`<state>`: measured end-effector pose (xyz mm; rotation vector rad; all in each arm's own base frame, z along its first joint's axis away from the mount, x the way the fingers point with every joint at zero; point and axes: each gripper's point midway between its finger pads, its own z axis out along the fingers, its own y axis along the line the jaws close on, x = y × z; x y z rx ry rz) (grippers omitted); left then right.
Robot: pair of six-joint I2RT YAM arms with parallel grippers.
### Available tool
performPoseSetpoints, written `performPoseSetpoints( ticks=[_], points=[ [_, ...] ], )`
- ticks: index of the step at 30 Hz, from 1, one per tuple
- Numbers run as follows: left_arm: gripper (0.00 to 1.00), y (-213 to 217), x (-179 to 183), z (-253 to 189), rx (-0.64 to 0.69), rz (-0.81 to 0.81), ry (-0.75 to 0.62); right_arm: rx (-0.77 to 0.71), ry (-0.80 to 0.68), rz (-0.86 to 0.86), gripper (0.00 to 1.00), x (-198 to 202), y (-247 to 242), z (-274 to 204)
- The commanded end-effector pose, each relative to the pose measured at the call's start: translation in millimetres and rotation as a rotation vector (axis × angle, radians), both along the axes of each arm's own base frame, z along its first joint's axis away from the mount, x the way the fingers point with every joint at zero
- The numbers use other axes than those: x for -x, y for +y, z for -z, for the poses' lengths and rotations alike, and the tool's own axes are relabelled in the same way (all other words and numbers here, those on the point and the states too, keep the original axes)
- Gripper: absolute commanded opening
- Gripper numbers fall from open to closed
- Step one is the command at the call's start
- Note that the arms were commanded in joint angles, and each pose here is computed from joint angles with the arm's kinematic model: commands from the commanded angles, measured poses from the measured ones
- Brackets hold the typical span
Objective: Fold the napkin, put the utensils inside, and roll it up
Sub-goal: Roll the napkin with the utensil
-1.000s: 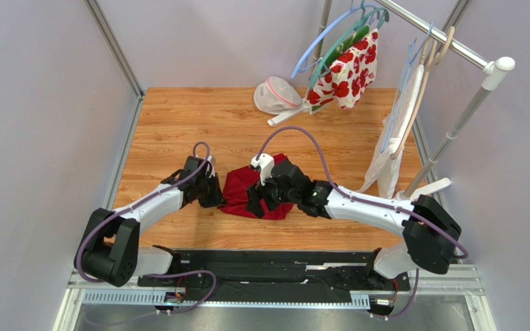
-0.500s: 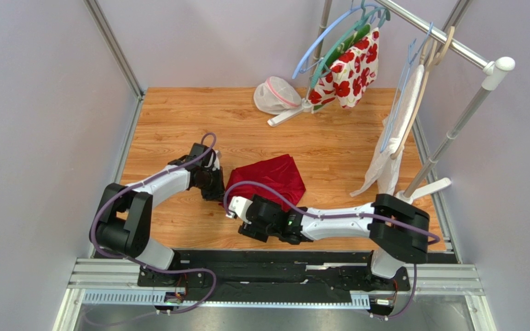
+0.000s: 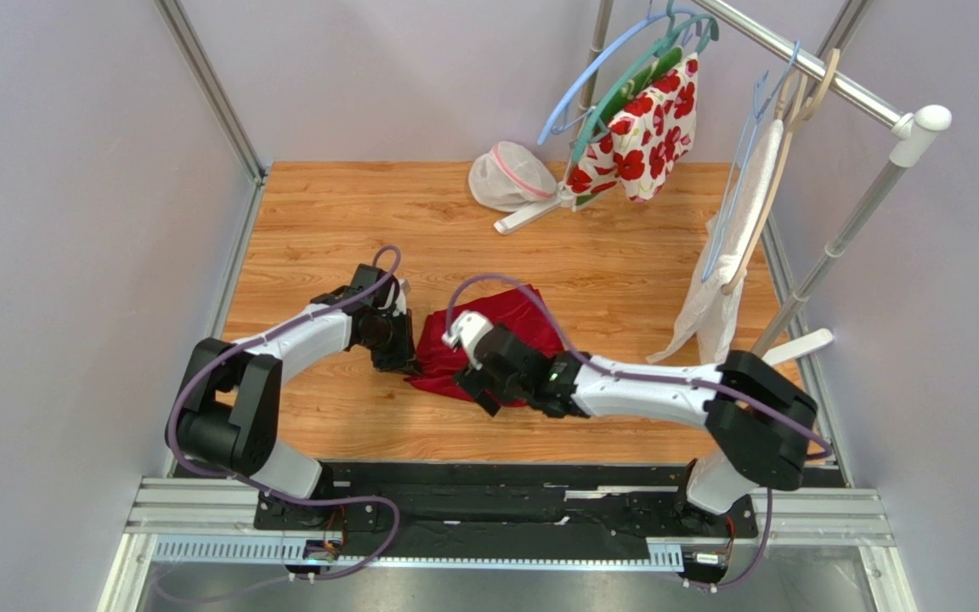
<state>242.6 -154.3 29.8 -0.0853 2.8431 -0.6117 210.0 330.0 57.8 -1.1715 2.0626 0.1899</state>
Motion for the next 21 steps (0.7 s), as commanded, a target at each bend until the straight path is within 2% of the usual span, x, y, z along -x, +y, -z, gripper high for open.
performPoseSetpoints(
  ticks=[1, 4, 9, 14, 21],
  points=[
    [0.00, -4, -15, -9, 0.015, 0.009, -0.045, -0.329, 0.238, 0.230, 0.75, -15, -2, -47],
    [0.00, -6, -18, -9, 0.016, 0.015, -0.045, -0.442, 0.367, 0.349, 0.74, -25, -23, -45],
    [0.00, -7, -21, -10, 0.017, 0.016, -0.048, -0.497, 0.493, 0.449, 0.72, -33, -43, -26],
    [0.00, -7, -23, -9, 0.016, 0.015, -0.049, -0.570, 0.606, 0.437, 0.69, -26, -37, -17],
    [0.00, -8, -24, -11, 0.019, 0.019, -0.055, -0.640, 0.643, 0.407, 0.59, -22, -27, -16]
  ],
)
